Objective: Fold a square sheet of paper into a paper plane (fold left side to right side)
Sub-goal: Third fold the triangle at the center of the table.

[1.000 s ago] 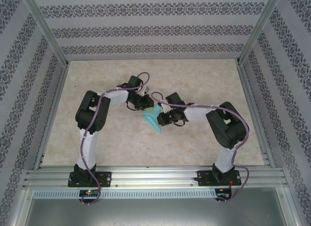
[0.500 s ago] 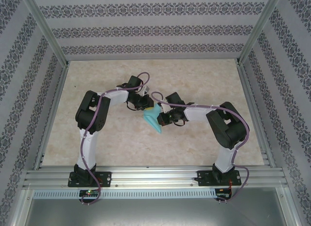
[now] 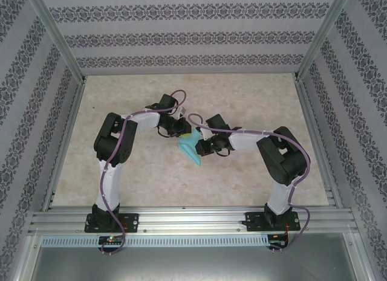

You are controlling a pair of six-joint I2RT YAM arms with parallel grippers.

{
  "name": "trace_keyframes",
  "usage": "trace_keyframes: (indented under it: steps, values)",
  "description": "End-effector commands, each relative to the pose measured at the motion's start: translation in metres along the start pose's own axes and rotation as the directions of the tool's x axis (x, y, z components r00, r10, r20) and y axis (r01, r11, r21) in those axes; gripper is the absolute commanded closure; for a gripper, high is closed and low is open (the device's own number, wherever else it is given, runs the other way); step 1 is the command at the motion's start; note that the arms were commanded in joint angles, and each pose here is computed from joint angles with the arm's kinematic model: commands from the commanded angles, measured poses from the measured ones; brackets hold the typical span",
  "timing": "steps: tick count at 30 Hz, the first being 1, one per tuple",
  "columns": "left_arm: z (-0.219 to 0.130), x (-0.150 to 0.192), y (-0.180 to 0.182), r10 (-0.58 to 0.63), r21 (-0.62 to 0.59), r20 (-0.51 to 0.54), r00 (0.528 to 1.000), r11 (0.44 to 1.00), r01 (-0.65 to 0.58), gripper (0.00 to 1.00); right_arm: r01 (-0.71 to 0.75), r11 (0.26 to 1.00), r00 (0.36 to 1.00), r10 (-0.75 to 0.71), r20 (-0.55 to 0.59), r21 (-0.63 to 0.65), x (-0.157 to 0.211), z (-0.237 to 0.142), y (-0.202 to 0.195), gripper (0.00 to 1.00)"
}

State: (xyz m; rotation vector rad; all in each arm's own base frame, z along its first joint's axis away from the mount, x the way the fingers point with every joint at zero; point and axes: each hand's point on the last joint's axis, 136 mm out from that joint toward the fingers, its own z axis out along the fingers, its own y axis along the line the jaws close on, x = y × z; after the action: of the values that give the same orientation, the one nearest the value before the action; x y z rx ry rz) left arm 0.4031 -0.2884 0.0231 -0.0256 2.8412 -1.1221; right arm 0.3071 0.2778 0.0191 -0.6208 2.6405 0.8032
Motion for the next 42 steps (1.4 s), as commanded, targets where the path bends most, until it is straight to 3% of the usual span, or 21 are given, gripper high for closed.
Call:
trace_keyframes:
  steps: [1,20,34,42]
  values:
    - [0.018,0.022,0.033,-0.042,-0.101,-0.063,0.997,0.994,0.035,0.8,0.013,1.0,0.999,-0.013,0.051,0.004,-0.02,-0.012,0.004,1.0]
    - [0.019,0.023,0.034,-0.041,-0.1,-0.065,0.997,0.994,0.035,0.8,-0.011,0.998,1.0,0.011,-0.012,0.058,-0.001,0.002,-0.013,1.0]
    - [0.007,0.015,0.015,-0.007,-0.072,-0.049,0.999,0.997,0.003,0.77,0.002,0.998,0.998,0.003,-0.07,0.069,0.01,0.011,-0.015,1.0]
    - [-0.026,0.0,-0.012,0.037,-0.038,0.008,0.999,0.999,-0.037,0.64,-0.002,0.996,0.995,0.011,-0.102,0.086,0.018,0.016,-0.019,1.0]
